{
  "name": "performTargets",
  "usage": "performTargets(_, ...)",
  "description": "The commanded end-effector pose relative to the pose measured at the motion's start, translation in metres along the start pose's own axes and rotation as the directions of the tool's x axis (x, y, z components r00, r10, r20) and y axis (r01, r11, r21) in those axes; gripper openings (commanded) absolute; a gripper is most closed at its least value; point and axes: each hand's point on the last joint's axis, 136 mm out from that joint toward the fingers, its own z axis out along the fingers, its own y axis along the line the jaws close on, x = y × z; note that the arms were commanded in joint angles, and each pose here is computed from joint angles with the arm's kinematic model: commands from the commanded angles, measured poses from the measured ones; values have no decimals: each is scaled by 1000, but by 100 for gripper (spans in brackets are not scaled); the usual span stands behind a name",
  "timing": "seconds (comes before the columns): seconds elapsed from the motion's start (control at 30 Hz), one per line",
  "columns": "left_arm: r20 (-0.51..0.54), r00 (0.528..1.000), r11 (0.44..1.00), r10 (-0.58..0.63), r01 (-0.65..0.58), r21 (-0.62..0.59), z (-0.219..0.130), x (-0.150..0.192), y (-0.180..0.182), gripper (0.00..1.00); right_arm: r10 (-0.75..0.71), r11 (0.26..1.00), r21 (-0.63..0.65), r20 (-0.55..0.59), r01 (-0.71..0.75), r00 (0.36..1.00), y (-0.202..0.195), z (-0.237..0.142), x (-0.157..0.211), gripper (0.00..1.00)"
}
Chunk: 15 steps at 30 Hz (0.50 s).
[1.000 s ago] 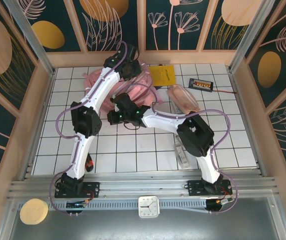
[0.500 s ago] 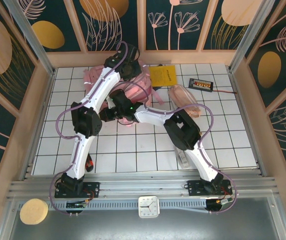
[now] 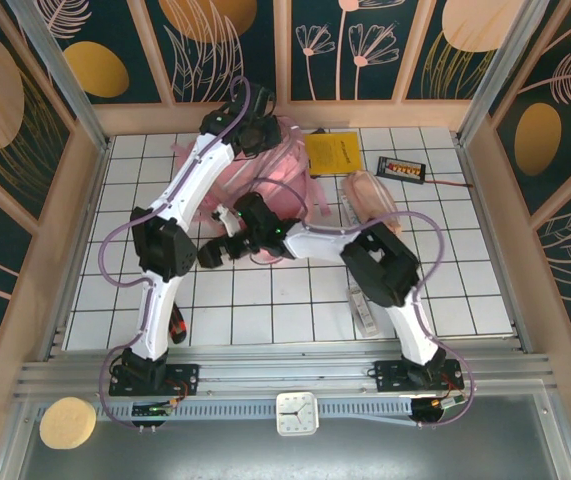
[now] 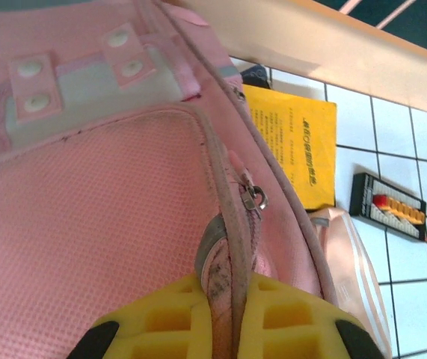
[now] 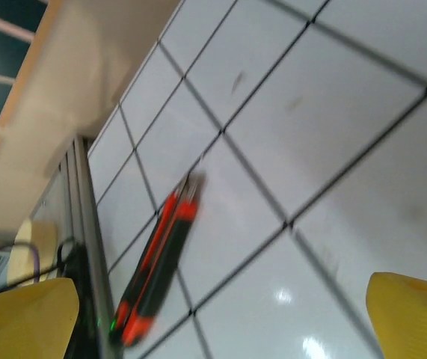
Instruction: Pack books, pencil case, and school supplies into a backpack
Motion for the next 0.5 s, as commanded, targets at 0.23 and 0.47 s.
performTargets(0.23,66,993,977,96,-107,186,-54,-13,-48,0,-57,997,-44,128,63,990,56,-118,14,99)
performTargets(0.47,40,992,983,119,-123,138,-41,-4,-32,0,-82,990,-99,161,98,984,72,-140,-19,99)
